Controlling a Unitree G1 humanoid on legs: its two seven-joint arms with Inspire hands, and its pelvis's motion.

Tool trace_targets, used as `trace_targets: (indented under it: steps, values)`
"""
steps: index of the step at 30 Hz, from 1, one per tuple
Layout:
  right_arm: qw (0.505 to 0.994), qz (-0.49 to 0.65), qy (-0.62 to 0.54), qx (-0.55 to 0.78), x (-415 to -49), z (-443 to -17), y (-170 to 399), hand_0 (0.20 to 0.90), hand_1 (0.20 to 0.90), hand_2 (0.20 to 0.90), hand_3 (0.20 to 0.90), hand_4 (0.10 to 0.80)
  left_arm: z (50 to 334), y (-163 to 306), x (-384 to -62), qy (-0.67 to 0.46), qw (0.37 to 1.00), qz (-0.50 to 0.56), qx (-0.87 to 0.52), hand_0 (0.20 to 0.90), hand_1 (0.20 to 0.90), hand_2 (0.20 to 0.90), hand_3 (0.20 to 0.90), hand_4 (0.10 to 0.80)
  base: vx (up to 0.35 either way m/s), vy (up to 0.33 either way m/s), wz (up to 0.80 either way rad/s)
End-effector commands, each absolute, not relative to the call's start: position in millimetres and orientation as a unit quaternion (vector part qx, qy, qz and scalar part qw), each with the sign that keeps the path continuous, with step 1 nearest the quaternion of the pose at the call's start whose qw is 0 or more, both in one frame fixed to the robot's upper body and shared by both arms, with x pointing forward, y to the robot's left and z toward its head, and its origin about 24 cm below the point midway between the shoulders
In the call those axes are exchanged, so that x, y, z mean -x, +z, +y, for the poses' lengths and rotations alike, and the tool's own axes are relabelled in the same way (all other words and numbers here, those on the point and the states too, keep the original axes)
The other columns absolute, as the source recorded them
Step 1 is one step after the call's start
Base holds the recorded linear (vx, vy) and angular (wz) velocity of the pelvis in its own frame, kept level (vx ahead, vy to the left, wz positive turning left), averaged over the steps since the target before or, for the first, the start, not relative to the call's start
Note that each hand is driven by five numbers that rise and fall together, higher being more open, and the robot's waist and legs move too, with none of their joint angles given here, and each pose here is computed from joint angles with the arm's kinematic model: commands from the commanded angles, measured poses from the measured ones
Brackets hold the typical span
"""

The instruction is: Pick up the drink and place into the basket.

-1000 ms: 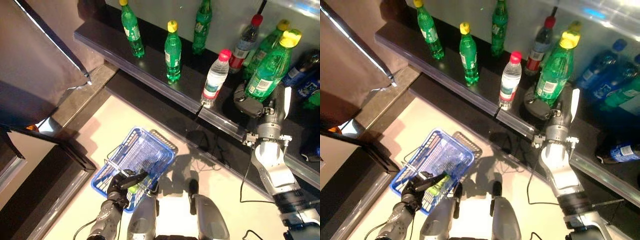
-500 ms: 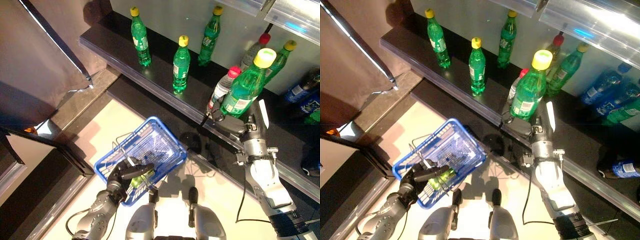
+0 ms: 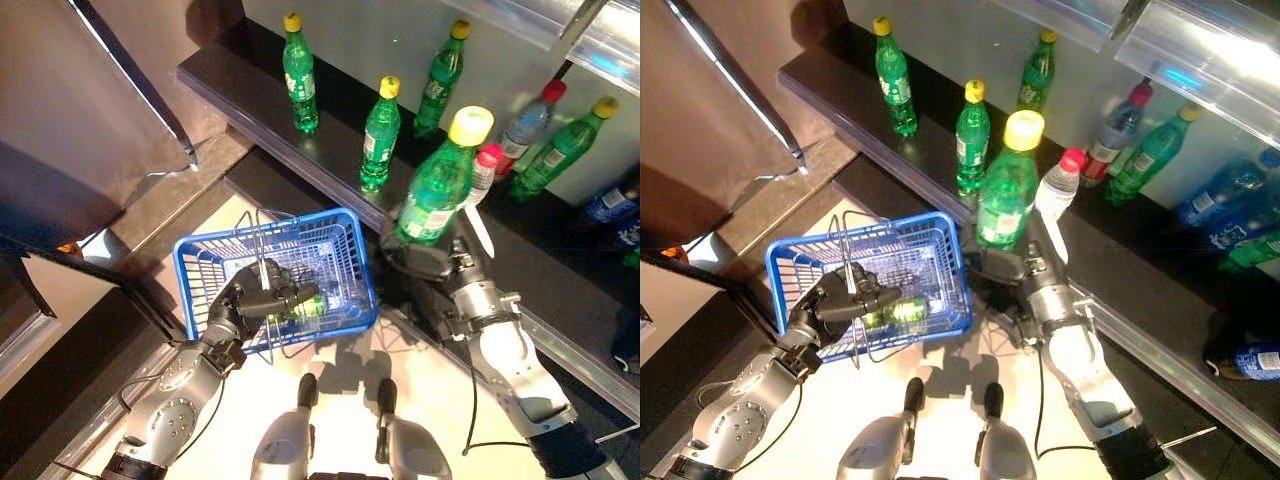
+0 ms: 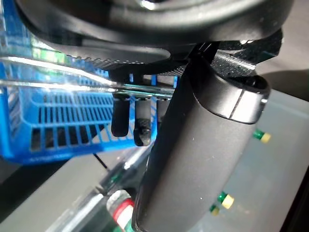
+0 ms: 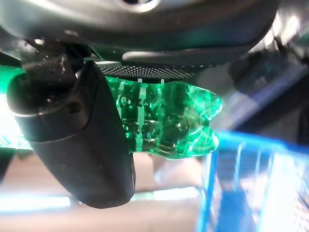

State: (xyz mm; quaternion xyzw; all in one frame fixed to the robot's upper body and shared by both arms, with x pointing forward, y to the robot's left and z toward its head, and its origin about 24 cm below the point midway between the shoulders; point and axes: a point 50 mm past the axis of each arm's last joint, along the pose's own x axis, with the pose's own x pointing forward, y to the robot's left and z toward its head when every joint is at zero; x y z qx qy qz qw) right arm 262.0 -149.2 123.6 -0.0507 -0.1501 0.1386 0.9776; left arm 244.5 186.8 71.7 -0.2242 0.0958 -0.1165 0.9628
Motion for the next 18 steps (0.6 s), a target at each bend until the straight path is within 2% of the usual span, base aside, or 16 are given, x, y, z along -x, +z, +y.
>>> trace_targets:
  steps: [1, 8, 14, 18]
  values:
    - [0.928, -0.288, 0.234, -0.015, -246.4, -109.7, 175.9, 0.300, 0.300, 0.300, 0.200, 0.100, 154.9, 158.3, -241.0, -0.282, 0.920, -0.102, 0.251, 0.300, 0.300, 0.300, 0.200, 0.100, 0.000, 0.000, 0.00]
    - [0.922, -0.263, 0.281, -0.031, -245.2, -87.8, 169.2, 0.300, 0.300, 0.300, 0.200, 0.100, 139.8, 153.8, -240.2, -0.325, 0.904, -0.070, 0.269, 0.300, 0.300, 0.300, 0.200, 0.100, -0.001, 0.005, 0.01]
    - [0.928, -0.223, 0.291, -0.062, -255.9, -63.2, 156.5, 0.300, 0.300, 0.300, 0.200, 0.100, 113.7, 155.7, -238.1, -0.385, 0.877, -0.063, 0.282, 0.300, 0.300, 0.300, 0.200, 0.100, -0.019, 0.019, 0.08]
    - [0.933, -0.215, 0.288, -0.035, -264.2, -46.8, 150.3, 0.300, 0.300, 0.300, 0.200, 0.100, 98.9, 166.8, -236.5, -0.421, 0.854, -0.078, 0.296, 0.300, 0.300, 0.300, 0.200, 0.100, -0.059, 0.049, 0.02]
